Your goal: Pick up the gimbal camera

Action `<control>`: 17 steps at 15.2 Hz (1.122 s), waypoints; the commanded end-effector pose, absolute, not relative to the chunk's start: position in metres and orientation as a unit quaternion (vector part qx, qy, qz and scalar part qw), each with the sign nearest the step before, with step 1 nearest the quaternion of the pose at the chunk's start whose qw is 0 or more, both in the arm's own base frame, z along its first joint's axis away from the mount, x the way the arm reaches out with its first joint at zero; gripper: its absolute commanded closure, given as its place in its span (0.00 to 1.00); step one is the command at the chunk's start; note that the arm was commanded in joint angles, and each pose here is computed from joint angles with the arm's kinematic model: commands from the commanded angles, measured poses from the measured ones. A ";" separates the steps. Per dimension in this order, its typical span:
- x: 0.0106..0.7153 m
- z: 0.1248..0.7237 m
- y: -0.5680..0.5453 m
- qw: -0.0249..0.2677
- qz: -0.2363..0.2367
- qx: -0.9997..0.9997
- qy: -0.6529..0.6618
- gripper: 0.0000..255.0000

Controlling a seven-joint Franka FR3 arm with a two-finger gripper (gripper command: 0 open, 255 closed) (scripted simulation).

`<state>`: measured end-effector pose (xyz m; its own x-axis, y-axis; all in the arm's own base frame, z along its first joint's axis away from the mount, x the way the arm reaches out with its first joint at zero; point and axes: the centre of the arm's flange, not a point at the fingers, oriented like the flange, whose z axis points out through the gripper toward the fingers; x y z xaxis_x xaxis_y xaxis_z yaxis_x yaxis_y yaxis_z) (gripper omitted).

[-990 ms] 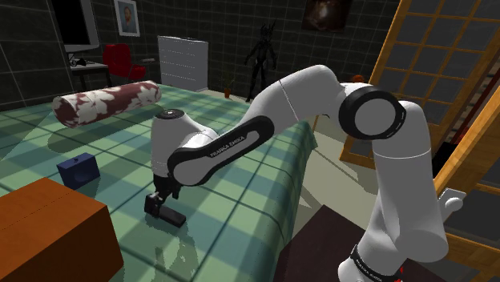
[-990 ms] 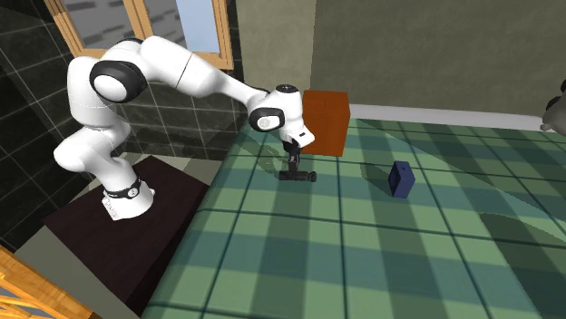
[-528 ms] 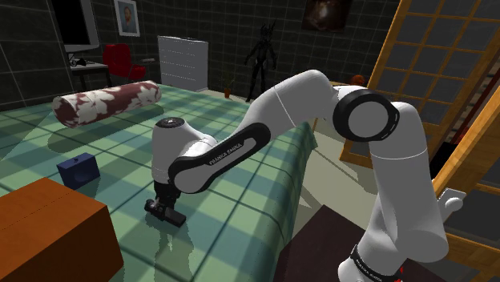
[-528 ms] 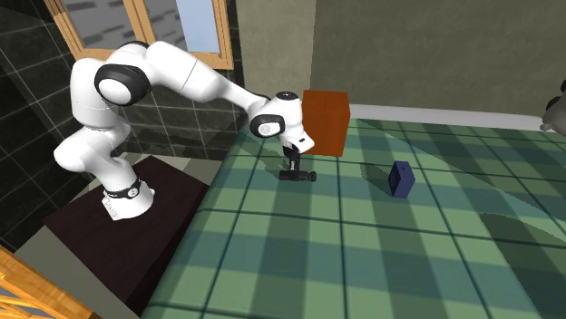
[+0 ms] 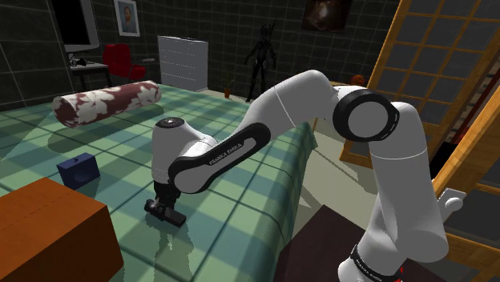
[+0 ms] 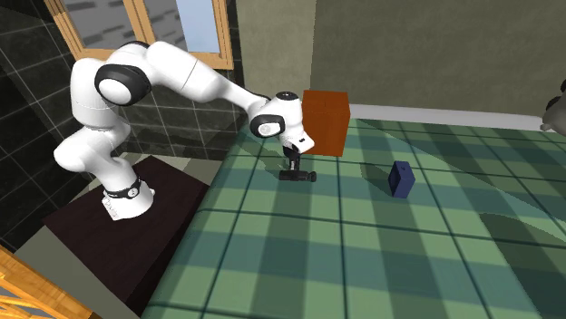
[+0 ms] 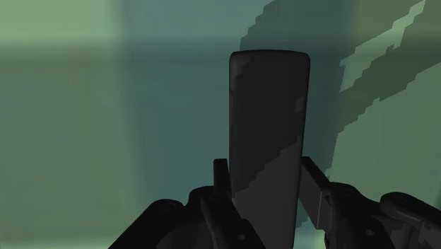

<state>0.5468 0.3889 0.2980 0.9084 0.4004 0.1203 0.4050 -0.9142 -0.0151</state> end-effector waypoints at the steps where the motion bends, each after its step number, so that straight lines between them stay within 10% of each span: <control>1: 0.547 0.303 0.389 0.020 -0.057 -0.977 -0.206 1.00; 17: 0.547 0.378 0.389 0.020 -0.057 -0.977 -0.206 1.00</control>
